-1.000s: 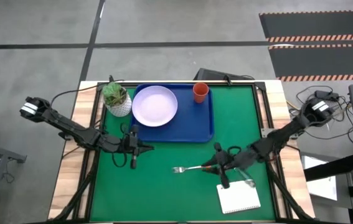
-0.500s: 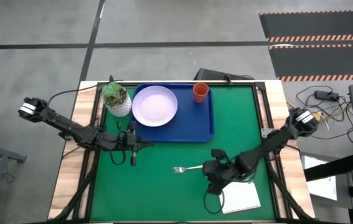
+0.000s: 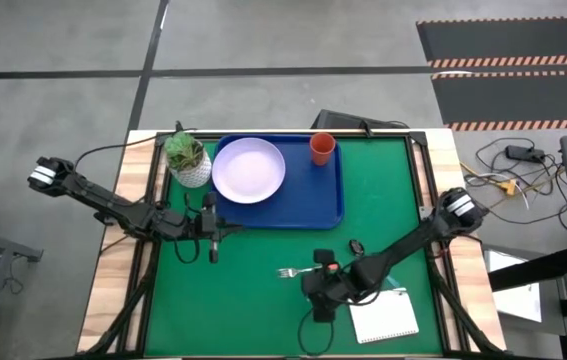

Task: Pick and place plate/cup/fork/spoon on tray
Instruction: Put the orange fork on the blue serving tray to the right of the purple plate

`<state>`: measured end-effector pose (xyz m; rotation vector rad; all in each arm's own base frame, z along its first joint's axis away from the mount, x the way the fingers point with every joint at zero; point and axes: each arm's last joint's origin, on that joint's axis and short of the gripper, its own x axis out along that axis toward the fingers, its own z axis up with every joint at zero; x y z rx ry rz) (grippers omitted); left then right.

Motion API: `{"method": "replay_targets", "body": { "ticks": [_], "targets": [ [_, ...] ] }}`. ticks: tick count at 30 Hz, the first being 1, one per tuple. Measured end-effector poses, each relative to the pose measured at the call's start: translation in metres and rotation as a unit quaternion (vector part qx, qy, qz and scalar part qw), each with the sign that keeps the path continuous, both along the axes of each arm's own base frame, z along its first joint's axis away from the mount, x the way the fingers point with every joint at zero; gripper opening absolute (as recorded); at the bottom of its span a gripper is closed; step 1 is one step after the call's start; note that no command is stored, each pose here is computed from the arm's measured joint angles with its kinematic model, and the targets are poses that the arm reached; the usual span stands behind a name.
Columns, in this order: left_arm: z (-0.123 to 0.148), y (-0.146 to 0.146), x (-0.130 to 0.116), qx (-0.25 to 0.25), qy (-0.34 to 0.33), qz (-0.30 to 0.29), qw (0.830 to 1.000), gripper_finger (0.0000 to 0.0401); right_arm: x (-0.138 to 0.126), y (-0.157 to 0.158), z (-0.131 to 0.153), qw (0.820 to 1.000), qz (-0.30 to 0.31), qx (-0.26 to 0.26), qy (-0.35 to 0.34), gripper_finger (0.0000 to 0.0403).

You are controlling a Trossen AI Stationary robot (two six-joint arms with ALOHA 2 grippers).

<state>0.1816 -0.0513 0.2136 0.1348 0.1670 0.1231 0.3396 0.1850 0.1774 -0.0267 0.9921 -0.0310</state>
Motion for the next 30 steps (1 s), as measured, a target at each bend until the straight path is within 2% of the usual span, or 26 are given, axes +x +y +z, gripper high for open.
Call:
{"method": "replay_targets", "body": {
  "ticks": [3,7,12,16,22,25,30],
  "targets": [
    [0.000,0.000,0.000,0.003,0.002,0.002,1.000,0.0001,0.004,-0.004,-0.004,1.000,-0.001,0.010,0.010,0.0084],
    [0.001,0.002,0.001,0.002,-0.001,0.007,1.000,0.0001,0.005,-0.008,-0.005,1.000,-0.007,0.014,0.013,0.0111],
    [0.002,0.002,0.001,0.023,-0.004,0.004,1.000,0.0001,0.006,-0.010,-0.005,1.000,0.012,-0.009,0.011,0.0153],
    [0.004,0.002,0.001,0.022,-0.015,0.004,1.000,0.0001,0.005,-0.010,-0.007,1.000,0.020,-0.015,0.013,0.0172],
    [0.006,0.002,0.002,0.028,-0.019,0.003,0.999,0.0001,0.003,-0.018,-0.019,0.998,0.003,-0.065,-0.007,0.0178],
    [0.011,0.002,0.003,0.023,-0.028,0.004,0.999,0.0001,0.003,-0.025,-0.029,0.998,-0.002,-0.059,-0.024,0.0178],
    [0.009,0.001,0.003,0.012,-0.027,0.005,1.000,0.0001,-0.006,-0.030,-0.056,0.995,0.013,-0.037,-0.093,0.0178]
  ]
}}
